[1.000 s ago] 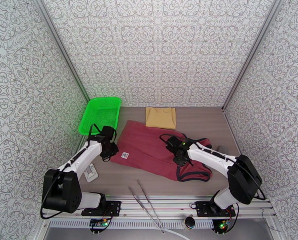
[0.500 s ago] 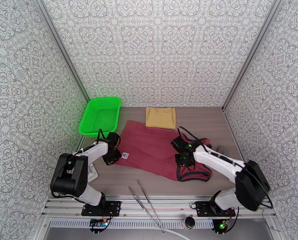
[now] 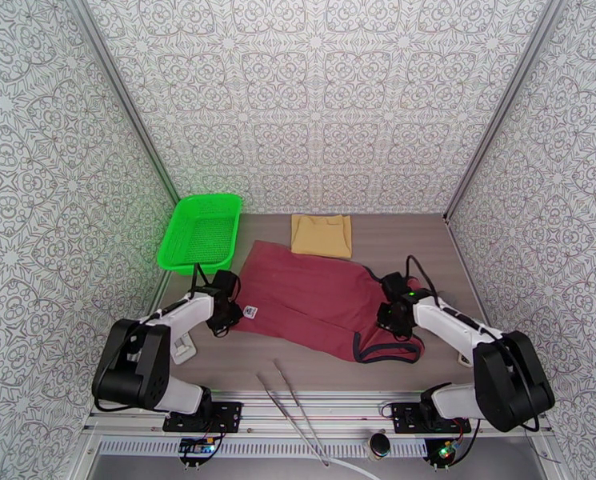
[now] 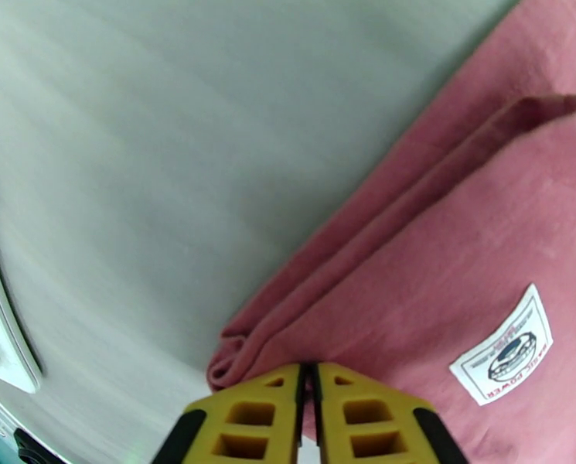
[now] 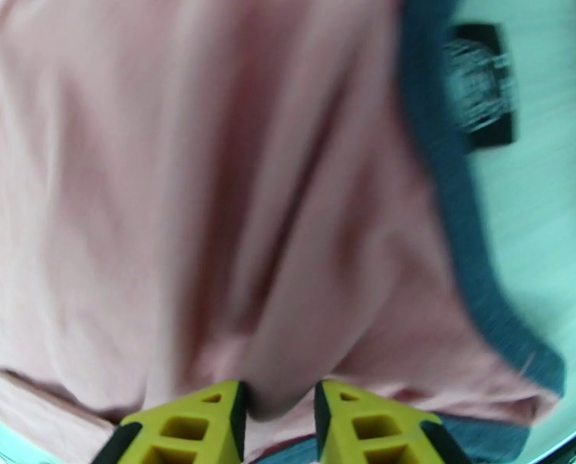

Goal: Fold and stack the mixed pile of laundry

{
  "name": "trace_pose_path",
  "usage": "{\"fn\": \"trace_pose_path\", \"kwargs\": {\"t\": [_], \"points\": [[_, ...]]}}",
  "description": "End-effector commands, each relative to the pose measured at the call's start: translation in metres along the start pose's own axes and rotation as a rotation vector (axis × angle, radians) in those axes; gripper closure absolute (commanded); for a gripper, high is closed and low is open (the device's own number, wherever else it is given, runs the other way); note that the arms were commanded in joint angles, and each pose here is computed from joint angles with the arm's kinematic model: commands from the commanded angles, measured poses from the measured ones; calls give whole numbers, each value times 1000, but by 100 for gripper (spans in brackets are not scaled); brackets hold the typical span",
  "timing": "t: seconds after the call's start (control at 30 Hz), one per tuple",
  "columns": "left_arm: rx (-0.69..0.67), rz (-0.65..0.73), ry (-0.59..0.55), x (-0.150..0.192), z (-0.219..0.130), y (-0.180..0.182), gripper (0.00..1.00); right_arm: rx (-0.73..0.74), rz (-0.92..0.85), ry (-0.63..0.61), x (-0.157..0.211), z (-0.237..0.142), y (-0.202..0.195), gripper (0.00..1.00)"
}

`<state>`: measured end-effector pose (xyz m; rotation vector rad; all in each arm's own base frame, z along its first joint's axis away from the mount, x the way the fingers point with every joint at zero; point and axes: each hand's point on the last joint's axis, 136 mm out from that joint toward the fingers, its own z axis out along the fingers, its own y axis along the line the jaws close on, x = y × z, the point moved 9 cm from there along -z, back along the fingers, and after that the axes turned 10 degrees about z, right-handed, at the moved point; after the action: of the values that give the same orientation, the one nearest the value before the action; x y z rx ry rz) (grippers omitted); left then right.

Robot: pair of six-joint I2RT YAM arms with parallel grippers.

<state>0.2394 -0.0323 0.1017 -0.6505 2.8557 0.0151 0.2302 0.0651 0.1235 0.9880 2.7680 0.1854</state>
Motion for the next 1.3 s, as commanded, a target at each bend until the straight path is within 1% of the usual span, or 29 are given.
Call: {"fn": "trace_pose_path", "kwargs": {"t": [0.0,0.23,0.33,0.43,0.5,0.63,0.73,0.83,1.0,1.27], "points": [[-13,-16,138,29,7,10,84,-9,71,22,-2,3,-15,67],[-4,-10,164,35,5,10,83,21,163,46,2,-2,-30,66],[-10,-10,162,36,1,12,83,57,195,-7,4,-12,-41,65],[-10,-17,155,39,-1,16,83,71,230,-54,0,-21,-48,58],[-4,-27,156,42,0,19,82,73,237,-51,-7,-22,-47,57],[31,-57,157,50,2,21,82,90,240,-23,-23,-11,-44,57],[47,-69,160,55,3,22,82,106,233,-5,-34,0,-39,60],[36,-71,168,57,3,24,82,119,227,8,-43,10,-33,61],[30,-84,167,61,2,27,81,126,238,3,-56,22,-28,61],[47,-103,171,68,2,24,79,162,229,-8,-93,32,-21,60]]}}
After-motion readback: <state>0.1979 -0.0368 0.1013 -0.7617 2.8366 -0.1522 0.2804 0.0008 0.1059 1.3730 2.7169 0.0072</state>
